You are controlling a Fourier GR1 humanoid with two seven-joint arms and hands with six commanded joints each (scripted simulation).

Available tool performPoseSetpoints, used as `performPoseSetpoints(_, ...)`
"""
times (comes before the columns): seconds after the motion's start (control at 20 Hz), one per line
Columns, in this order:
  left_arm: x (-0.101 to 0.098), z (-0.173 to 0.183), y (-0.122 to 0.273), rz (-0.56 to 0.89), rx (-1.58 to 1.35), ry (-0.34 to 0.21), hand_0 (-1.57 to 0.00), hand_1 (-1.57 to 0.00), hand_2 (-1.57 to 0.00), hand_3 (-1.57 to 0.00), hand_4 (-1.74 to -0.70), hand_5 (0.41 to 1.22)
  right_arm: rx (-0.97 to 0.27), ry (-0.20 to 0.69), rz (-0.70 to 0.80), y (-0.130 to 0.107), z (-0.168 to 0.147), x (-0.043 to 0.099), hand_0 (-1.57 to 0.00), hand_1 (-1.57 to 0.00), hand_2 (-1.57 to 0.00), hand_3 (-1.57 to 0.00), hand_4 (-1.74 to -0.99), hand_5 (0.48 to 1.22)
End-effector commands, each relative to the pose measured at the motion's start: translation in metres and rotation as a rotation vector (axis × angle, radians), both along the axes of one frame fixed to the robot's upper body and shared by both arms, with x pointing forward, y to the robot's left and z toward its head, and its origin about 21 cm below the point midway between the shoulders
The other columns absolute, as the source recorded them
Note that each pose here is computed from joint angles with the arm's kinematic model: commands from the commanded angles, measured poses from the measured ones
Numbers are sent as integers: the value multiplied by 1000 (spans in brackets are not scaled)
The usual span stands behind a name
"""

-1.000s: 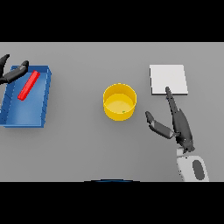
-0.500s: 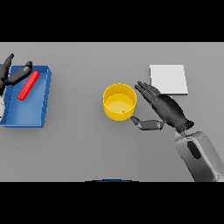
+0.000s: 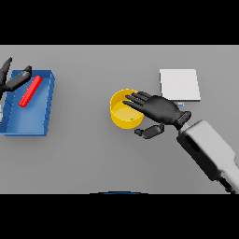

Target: Pick up the red beaker and tilt it to pour out 1 green nut into yellow bowl. Pick up the yellow bowl and place it on the metallic measuring scale.

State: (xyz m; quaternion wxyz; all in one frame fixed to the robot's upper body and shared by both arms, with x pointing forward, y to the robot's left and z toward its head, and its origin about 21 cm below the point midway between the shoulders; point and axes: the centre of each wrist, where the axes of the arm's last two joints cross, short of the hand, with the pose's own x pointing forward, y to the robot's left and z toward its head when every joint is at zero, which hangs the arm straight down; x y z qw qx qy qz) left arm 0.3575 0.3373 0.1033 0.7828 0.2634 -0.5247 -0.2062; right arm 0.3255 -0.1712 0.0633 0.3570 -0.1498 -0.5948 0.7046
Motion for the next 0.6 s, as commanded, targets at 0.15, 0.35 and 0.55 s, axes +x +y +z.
performPoseSetpoints(0.15, 2, 2, -1, -5, -2, 3, 1, 1, 1, 1, -809, 693, -99, 44, 65, 20, -5, 14, 1, 1, 1, 1, -1157, 652)
performPoseSetpoints(0.35, 3, 3, 4, -7, 14, -10, 1, 1, 1, 1, -807, 700, -198, 82, 100, 33, -5, 22, 1, 1, 1, 1, -1164, 670)
performPoseSetpoints(0.55, 0, 0, 7, -8, 10, -4, 1, 1, 1, 1, -800, 703, -266, 108, 104, 40, -12, 30, 1, 1, 1, 0, -1181, 674)
